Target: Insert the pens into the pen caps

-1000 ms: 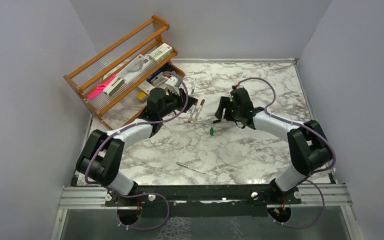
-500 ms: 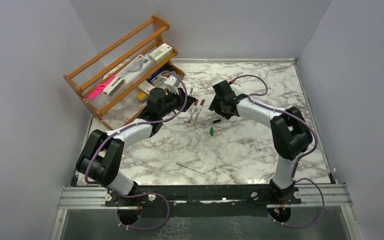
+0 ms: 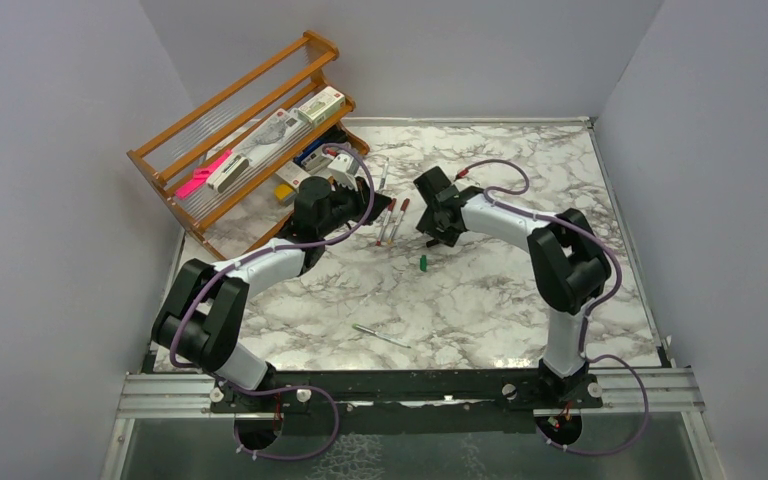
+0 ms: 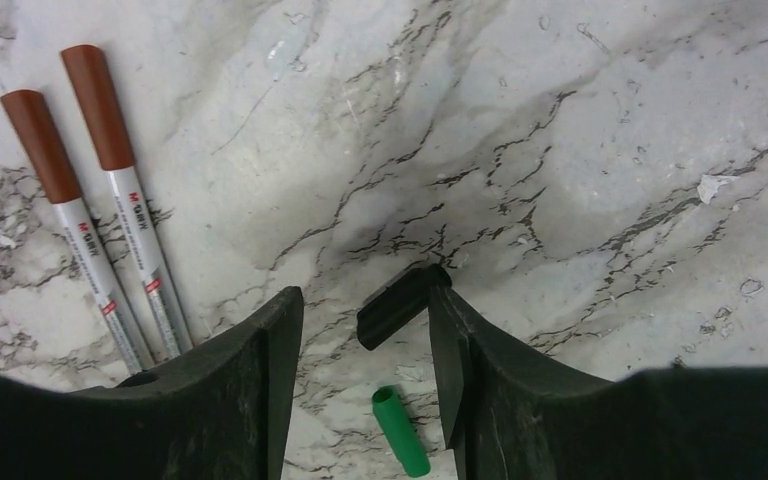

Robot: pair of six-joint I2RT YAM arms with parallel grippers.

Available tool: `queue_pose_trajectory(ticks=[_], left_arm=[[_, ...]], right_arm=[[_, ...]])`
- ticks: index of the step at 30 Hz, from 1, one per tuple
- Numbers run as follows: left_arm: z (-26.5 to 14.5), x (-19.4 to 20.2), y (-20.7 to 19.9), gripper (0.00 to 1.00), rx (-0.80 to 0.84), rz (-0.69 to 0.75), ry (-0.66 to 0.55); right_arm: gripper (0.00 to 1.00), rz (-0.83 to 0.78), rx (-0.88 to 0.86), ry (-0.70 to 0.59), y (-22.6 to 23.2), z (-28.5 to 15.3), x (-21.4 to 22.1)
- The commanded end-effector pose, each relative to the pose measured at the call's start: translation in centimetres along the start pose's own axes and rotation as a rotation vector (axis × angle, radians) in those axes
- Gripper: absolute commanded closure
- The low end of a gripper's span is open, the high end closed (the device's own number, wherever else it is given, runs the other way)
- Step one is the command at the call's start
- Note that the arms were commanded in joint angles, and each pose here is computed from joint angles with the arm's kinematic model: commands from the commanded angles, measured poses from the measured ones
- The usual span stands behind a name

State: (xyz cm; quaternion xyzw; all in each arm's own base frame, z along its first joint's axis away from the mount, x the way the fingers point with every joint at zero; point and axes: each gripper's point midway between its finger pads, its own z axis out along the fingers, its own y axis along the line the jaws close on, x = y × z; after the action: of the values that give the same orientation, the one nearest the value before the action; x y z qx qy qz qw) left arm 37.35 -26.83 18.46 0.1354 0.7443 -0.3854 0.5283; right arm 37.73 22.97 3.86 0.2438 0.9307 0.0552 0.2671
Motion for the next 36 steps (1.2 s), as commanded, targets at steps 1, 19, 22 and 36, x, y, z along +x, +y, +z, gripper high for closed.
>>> queue_pose_trajectory(ticks=[1,19,22,36], left_arm=[[-0.1,0.4,0.3,1.00,-0.015,-0.005,-0.002],[0.0,1.2,0.2,1.00,0.001,-0.026,0.022],[0.1,1.2,0.1,1.00,0.006,-0.030,0.025],[0.4,1.3,-0.5,1.00,0.040,-0.057,0.039]], right_arm=[[0.52,0.014,0.085,-0.012,-1.4,0.8,0.3],[0.84,-0.043,0.106,-0.007,-2.6,0.9,0.8],[0.84,-0.047,0.076,-0.024,-2.6,0.0,0.4],[0.90,-0.293,-0.118,-0.182,-1.6,-3.0,-2.4]])
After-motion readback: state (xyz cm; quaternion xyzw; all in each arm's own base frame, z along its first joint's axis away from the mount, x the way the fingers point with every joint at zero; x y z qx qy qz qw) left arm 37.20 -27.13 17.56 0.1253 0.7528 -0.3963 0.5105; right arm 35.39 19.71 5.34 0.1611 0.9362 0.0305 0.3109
